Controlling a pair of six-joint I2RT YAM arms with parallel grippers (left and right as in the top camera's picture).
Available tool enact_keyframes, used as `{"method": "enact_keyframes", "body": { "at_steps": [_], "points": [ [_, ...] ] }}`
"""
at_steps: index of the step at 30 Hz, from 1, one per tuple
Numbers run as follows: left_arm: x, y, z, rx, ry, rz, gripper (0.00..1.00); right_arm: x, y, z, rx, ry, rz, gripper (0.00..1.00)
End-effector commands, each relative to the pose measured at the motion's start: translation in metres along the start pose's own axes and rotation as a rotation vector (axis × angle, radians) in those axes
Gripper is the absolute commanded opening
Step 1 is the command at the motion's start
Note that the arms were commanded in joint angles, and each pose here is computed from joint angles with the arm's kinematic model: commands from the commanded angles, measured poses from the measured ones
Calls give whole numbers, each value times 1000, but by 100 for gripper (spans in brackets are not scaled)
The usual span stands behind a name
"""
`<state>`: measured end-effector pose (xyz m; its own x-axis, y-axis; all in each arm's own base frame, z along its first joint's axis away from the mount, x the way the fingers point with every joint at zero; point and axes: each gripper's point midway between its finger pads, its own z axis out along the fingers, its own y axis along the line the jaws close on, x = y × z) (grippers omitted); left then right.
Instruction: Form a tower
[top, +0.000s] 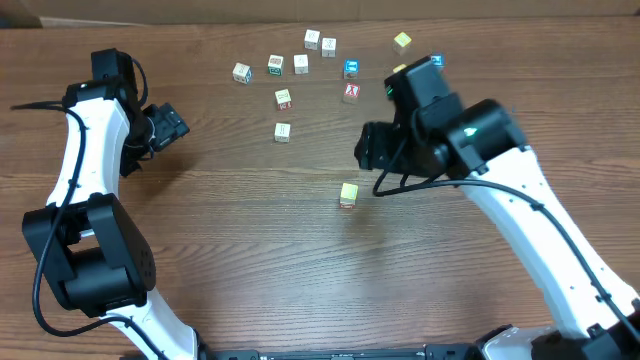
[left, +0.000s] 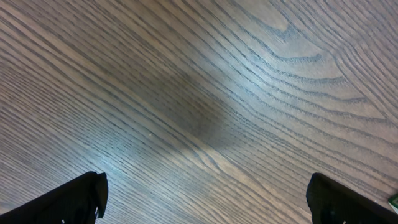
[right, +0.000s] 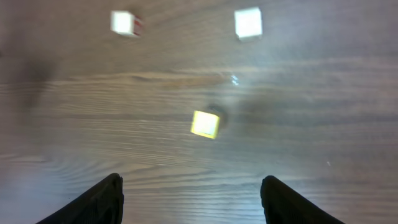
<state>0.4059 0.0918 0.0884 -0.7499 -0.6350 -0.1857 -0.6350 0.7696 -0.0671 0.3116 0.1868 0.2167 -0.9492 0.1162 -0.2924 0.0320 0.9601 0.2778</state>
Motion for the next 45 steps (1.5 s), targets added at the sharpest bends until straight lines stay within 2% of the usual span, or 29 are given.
{"method": "enact_keyframes", "body": {
  "at_steps": [1,6,9,19,28,38,42,45],
  "points": [
    [-3,-3,-1,6,-8,10,100,12,-12,38,115,39,26,69],
    [-3,-3,-1,6,-8,10,100,27,-3,92,170,137,-20,75],
    [-3,-3,-1,6,-8,10,100,33,3,117,179,166,-40,72],
    [-3,-3,-1,6,-8,10,99,46,2,142,176,174,-64,76],
    [-3,-3,-1,6,-8,10,100,39,6,155,136,130,-190,76],
    [-3,-3,-1,6,-8,10,99,50,-10,187,205,178,-198,80],
    [-3,-3,-1,6,-8,10,99,59,-19,204,237,222,-198,78],
    [-3,-3,-1,6,-8,10,99,66,-23,213,248,251,-196,71]
  ]
}}
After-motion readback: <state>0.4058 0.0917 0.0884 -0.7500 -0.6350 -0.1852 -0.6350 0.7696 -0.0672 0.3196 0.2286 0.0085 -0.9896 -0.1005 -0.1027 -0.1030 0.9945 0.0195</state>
